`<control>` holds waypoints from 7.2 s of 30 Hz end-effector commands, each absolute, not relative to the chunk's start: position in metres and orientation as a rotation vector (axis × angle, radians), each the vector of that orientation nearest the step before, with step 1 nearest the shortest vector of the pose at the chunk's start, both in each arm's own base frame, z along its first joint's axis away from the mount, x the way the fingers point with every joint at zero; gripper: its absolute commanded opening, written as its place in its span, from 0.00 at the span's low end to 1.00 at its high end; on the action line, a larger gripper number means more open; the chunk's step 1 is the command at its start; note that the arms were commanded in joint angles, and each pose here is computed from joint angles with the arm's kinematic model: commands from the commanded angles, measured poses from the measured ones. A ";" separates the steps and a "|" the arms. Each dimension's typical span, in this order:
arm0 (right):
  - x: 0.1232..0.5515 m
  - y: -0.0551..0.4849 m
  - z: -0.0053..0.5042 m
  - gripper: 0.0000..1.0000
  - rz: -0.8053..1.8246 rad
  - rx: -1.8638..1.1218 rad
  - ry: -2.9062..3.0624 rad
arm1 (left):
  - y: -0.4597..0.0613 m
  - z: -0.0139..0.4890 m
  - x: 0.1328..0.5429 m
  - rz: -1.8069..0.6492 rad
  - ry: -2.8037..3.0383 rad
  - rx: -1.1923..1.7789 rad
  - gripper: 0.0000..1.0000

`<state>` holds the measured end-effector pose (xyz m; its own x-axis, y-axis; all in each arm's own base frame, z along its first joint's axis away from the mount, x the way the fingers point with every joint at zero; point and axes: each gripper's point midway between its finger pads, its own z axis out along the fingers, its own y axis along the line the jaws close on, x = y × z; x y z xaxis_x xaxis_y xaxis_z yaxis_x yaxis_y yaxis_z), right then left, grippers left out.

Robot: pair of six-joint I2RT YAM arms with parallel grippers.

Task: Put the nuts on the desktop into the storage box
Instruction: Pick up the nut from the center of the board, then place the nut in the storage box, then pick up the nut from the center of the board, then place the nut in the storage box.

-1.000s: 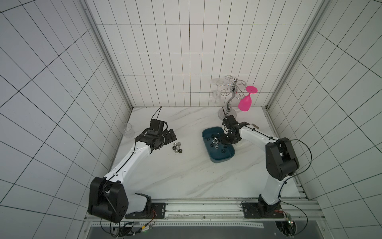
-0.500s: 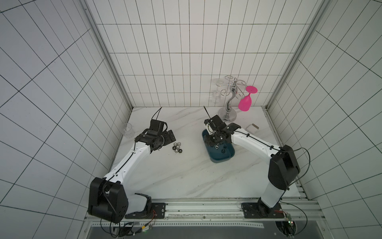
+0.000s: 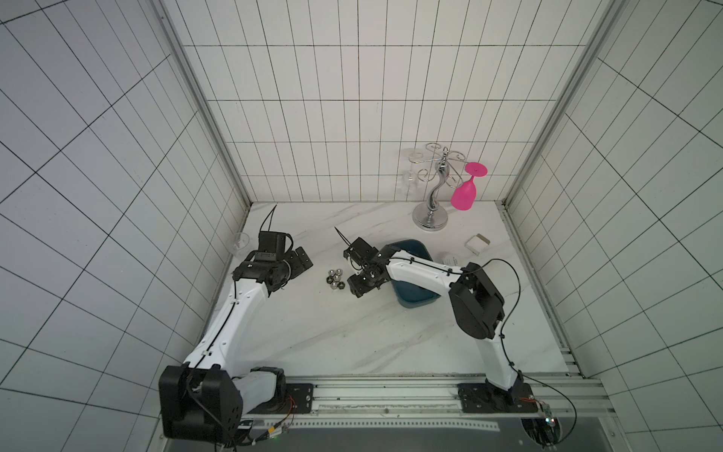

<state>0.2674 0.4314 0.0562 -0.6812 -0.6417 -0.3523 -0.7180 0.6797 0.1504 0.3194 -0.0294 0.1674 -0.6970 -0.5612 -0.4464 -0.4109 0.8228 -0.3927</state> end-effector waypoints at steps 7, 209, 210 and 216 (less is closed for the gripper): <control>0.272 0.456 0.028 0.58 0.277 -1.184 2.634 | -0.016 0.168 0.310 -0.302 2.447 -0.697 0.98; 0.385 0.287 0.097 0.42 0.239 -0.575 2.722 | -0.050 0.197 0.322 -0.440 2.364 -0.523 0.98; 0.384 0.290 0.107 0.42 0.253 -0.576 2.698 | -0.048 0.197 0.322 -0.429 2.363 -0.528 0.98; 0.360 0.340 0.153 0.48 0.308 -0.720 2.544 | -0.033 0.188 0.323 -0.350 2.354 -0.572 0.98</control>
